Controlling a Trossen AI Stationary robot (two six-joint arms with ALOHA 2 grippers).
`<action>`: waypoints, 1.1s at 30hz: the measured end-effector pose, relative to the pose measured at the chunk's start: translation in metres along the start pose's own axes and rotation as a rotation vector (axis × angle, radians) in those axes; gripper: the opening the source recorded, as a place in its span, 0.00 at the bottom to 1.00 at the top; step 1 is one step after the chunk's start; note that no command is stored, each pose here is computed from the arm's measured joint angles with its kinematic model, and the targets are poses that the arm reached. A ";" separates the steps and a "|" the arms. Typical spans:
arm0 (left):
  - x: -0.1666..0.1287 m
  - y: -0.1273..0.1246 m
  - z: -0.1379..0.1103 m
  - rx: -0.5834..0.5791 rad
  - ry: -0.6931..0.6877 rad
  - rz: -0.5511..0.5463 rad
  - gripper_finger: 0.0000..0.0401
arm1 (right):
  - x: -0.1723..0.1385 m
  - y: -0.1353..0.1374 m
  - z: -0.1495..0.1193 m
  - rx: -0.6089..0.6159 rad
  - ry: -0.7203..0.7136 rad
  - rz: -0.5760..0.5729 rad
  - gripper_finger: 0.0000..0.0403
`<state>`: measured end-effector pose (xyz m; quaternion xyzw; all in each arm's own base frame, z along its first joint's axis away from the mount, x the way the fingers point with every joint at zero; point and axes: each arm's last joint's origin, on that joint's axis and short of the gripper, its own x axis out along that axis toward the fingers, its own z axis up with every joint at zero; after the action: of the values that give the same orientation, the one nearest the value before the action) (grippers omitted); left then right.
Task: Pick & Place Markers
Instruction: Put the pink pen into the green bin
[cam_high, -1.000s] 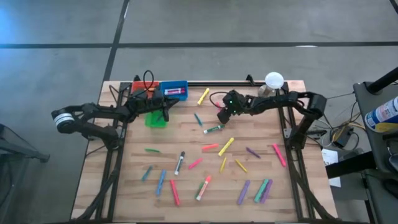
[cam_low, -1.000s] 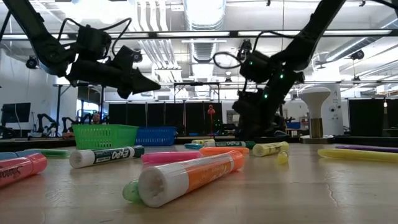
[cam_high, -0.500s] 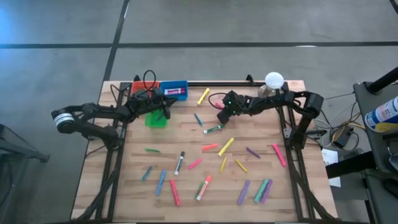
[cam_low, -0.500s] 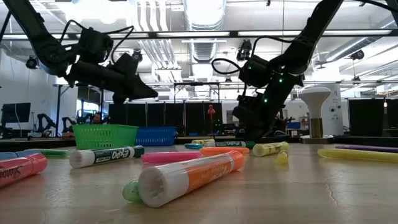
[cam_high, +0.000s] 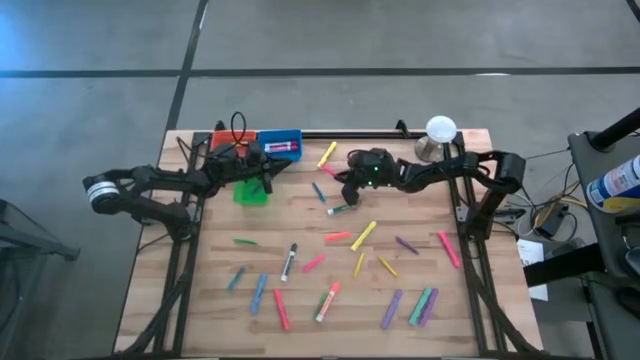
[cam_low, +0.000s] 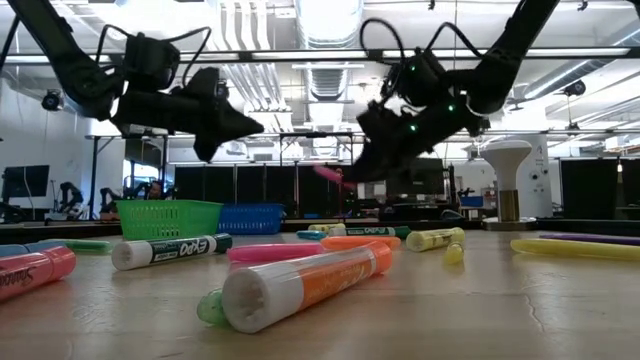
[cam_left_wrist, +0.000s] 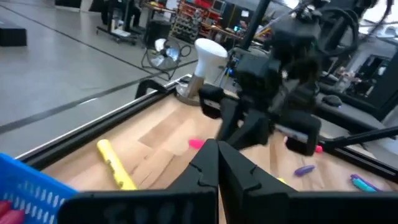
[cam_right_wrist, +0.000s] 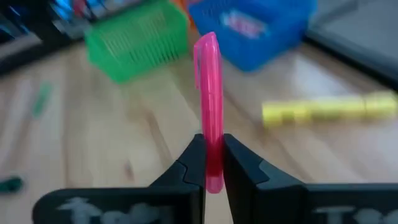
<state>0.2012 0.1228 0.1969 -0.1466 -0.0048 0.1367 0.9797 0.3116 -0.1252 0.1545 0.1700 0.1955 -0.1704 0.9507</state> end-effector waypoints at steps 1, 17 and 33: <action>0.001 -0.002 0.001 0.004 -0.001 -0.010 0.00 | 0.000 0.001 0.004 -0.011 -0.035 0.030 0.07; 0.023 -0.050 0.030 0.082 -0.138 -0.166 0.27 | -0.015 0.027 0.047 -0.119 -0.456 0.422 0.07; 0.056 -0.069 0.050 0.111 -0.183 -0.229 0.31 | -0.017 0.035 0.047 -0.242 -0.478 0.495 0.07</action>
<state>0.2706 0.0882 0.2628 -0.0776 -0.1032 0.0370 0.9909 0.3252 -0.1084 0.2109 0.0536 -0.0606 0.0544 0.9952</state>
